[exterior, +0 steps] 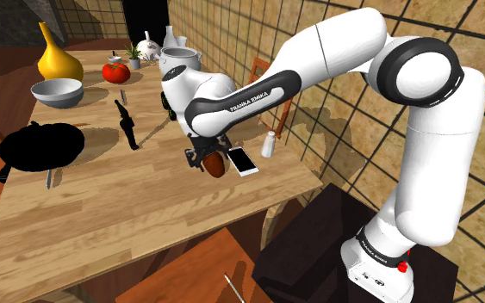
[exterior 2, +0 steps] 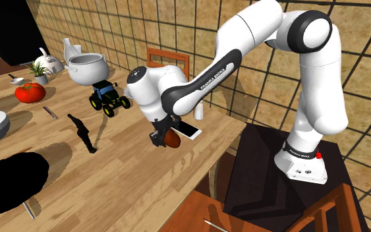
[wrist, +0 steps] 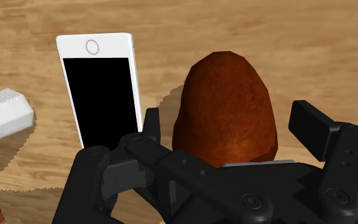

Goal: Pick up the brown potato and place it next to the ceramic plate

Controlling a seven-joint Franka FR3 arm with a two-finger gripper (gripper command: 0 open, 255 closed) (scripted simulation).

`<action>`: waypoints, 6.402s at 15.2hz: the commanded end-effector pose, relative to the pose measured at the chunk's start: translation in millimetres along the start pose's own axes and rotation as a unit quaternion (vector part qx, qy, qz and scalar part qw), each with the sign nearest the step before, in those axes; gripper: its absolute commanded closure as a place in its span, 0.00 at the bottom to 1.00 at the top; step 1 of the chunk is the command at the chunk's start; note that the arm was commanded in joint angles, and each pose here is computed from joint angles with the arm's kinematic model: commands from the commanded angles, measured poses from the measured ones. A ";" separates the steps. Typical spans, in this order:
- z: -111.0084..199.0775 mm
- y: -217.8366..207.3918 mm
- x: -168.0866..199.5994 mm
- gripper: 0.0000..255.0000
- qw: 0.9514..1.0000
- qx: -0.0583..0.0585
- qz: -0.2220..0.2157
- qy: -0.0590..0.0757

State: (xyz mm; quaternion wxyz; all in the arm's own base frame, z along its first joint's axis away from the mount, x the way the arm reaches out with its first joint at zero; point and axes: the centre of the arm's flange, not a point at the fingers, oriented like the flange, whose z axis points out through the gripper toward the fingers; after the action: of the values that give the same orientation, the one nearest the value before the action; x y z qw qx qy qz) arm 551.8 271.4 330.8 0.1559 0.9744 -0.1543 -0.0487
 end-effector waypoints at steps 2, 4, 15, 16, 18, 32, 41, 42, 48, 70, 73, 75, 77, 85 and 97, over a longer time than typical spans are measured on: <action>8.1 -1.4 0.2 0.00 1.000 0.000 0.000 0.000; 8.1 -1.4 0.2 0.00 1.000 0.000 0.000 0.000; 8.0 -1.3 0.1 1.00 1.000 0.000 0.000 0.000; 8.0 -1.4 0.1 1.00 1.000 0.000 0.000 0.000; 8.2 -1.2 0.2 1.00 1.000 0.000 0.000 0.000; -56.9 20.5 -3.0 1.00 1.000 0.000 0.000 0.000; -101.9 35.6 -5.2 1.00 1.000 0.000 0.000 0.000; -106.9 37.3 -5.5 1.00 1.000 0.000 0.000 0.000; -133.2 46.2 -6.8 1.00 1.000 0.000 0.000 0.000; -81.9 203.2 207.4 1.00 1.000 0.000 0.000 0.000; -66.9 198.1 208.2 1.00 1.000 0.000 0.000 0.000; -56.9 194.8 208.7 1.00 1.000 0.000 0.000 0.000; -46.9 191.4 209.1 1.00 1.000 0.000 0.000 0.000; -6.9 177.9 211.1 1.00 1.000 0.000 0.000 0.000; 39.9 162.1 213.4 1.00 1.000 0.000 0.000 0.000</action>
State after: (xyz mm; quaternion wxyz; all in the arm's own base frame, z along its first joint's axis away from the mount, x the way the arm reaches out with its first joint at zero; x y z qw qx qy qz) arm 703.1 46.8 343.1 0.1554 0.9747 -0.1554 -0.0414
